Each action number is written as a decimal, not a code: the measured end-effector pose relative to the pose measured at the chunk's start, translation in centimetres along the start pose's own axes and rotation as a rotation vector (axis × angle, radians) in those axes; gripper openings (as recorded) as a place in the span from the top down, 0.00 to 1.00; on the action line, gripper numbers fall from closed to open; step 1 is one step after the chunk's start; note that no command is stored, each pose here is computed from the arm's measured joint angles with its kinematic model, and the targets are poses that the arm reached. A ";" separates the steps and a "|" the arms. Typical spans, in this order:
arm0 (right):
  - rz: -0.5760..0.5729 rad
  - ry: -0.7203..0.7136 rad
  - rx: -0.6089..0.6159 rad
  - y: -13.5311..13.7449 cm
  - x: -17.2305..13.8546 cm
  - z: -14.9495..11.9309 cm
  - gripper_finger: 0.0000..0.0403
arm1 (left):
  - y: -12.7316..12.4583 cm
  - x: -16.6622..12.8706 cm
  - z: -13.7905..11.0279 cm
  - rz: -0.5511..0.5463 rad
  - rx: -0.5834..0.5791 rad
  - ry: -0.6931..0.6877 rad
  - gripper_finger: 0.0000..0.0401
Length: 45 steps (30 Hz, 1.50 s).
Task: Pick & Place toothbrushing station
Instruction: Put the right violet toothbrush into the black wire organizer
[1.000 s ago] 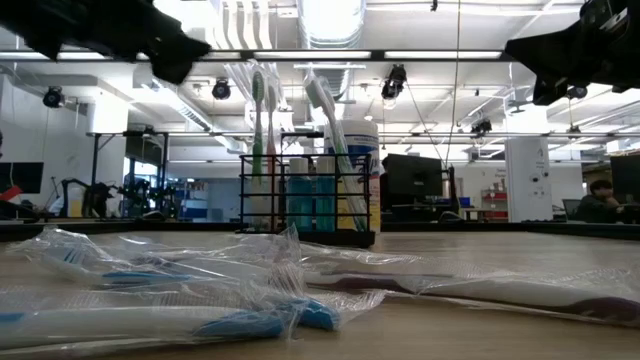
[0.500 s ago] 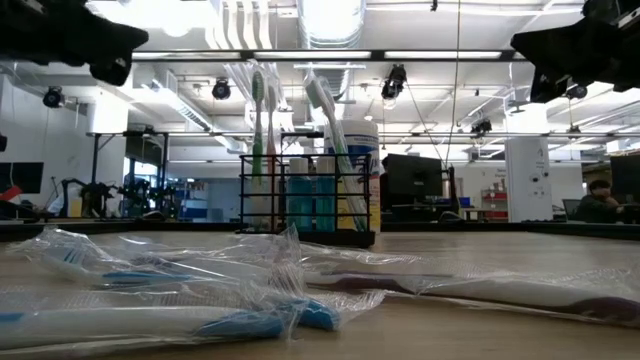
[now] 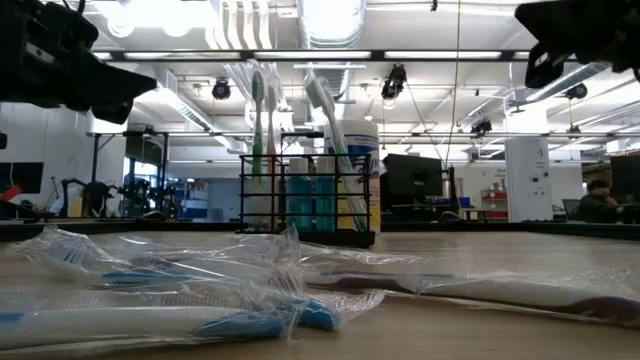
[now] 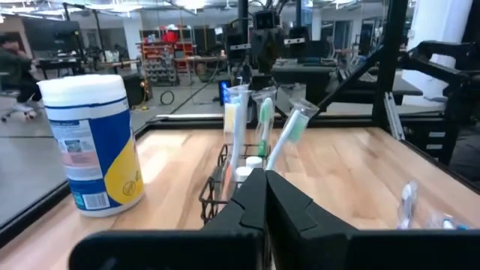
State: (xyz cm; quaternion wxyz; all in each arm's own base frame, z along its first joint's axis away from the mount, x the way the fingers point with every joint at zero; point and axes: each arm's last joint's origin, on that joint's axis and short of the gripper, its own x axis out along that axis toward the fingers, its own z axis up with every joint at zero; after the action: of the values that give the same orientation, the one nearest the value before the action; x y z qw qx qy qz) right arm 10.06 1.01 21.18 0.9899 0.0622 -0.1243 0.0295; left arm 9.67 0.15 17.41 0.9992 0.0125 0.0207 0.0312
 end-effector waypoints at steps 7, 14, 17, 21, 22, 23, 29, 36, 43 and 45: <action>-0.140 0.184 -0.027 0.7 4.1 2.7 0.97 | 0.0 0.0 0.1 -0.002 -0.010 -0.002 0.99; -0.187 0.578 0.007 2.9 10.8 4.6 0.97 | -0.1 -0.1 0.5 -0.031 -0.025 -0.013 0.98; -0.245 0.781 0.068 3.9 13.4 4.3 0.95 | -0.1 -0.1 0.3 -0.032 -0.025 -0.009 0.98; -0.223 0.972 0.121 5.5 17.0 2.8 0.86 | -0.1 0.0 0.2 -0.032 -0.025 -0.001 0.98; -0.190 0.999 0.133 6.1 17.9 2.3 0.83 | -0.1 0.0 0.2 -0.032 -0.025 -0.001 0.98; -0.160 1.019 0.143 6.7 18.9 1.9 0.80 | -0.1 0.0 0.2 -0.032 -0.025 -0.001 0.98; -0.108 1.097 0.135 10.2 24.3 -1.1 0.57 | -0.1 0.0 0.2 -0.030 -0.018 -0.005 0.98; -0.239 1.292 0.197 12.4 27.0 -6.4 0.40 | -0.1 0.0 0.2 -0.023 -0.075 -0.008 0.98; -0.290 1.361 0.320 14.8 28.0 -10.1 0.37 | 0.0 -0.1 0.5 -0.020 -0.099 -0.016 0.98; -0.317 1.378 0.342 15.4 27.9 -11.1 0.37 | 0.0 -0.1 0.5 -0.019 -0.117 -0.016 0.98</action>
State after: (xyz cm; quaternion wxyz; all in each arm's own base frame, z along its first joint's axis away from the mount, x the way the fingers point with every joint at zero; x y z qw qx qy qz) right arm 38.62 18.95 19.23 0.8123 0.2005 0.5441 -0.0629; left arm 9.60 0.10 17.92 0.9986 -0.0457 0.0107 0.0226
